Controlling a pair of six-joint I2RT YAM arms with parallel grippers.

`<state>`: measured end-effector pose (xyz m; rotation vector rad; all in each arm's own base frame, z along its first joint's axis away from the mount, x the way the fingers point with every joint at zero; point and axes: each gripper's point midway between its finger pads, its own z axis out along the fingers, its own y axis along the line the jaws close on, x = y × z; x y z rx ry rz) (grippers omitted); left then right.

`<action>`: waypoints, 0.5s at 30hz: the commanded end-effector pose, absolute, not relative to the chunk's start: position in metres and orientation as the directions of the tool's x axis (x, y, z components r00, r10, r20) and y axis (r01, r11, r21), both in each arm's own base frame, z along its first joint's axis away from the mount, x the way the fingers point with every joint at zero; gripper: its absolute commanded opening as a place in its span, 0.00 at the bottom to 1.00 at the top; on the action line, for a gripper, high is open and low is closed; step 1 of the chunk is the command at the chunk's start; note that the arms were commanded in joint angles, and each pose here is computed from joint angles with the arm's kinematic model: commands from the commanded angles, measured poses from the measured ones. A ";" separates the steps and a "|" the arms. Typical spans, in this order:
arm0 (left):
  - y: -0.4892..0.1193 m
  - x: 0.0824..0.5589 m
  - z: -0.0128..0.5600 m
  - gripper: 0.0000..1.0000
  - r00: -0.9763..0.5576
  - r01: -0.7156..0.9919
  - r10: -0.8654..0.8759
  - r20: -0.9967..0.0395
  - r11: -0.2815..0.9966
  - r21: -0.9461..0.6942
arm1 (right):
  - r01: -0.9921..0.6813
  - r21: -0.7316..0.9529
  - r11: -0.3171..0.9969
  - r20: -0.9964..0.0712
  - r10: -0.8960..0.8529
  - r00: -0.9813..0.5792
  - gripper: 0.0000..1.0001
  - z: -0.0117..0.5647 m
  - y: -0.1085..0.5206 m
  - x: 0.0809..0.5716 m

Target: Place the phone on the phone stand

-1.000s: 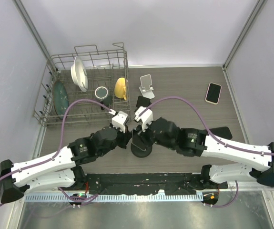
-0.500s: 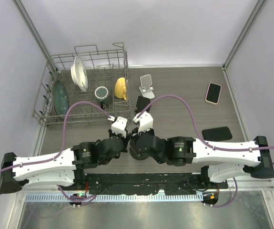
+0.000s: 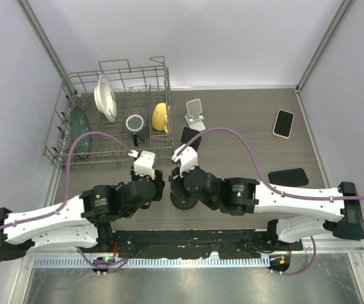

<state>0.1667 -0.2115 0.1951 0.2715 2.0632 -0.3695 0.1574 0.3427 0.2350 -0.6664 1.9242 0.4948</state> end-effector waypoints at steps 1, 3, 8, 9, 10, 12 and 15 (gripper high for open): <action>-0.165 0.162 0.233 0.51 -0.493 0.222 -0.074 -0.867 0.953 -0.208 | -0.581 -0.269 0.768 -0.779 -0.528 -0.338 0.01 0.183 0.277 0.183; -0.153 0.161 0.238 0.54 -0.492 0.185 -0.120 -0.863 0.954 -0.238 | -0.592 -0.250 0.766 -0.786 -0.518 -0.338 0.01 0.185 0.280 0.182; -0.135 0.158 0.231 0.59 -0.485 0.136 -0.176 -0.857 0.953 -0.273 | -0.569 -0.239 0.787 -0.784 -0.502 -0.366 0.06 0.189 0.277 0.182; -0.138 0.157 0.230 0.59 -0.489 0.153 -0.179 -0.854 0.946 -0.286 | -0.557 -0.236 0.796 -0.788 -0.492 -0.369 0.06 0.191 0.275 0.183; -0.148 0.158 0.238 0.60 -0.477 0.185 -0.212 -0.853 0.924 -0.334 | -0.545 -0.238 0.804 -0.789 -0.487 -0.375 0.07 0.192 0.272 0.184; -0.158 0.157 0.236 0.63 -0.471 0.249 -0.177 -0.864 0.913 -0.323 | -0.514 -0.223 0.828 -0.800 -0.457 -0.389 0.14 0.197 0.268 0.186; -0.184 0.154 0.244 0.69 -0.465 0.352 -0.157 -0.871 0.870 -0.344 | -0.482 -0.194 0.855 -0.817 -0.413 -0.403 0.14 0.206 0.263 0.187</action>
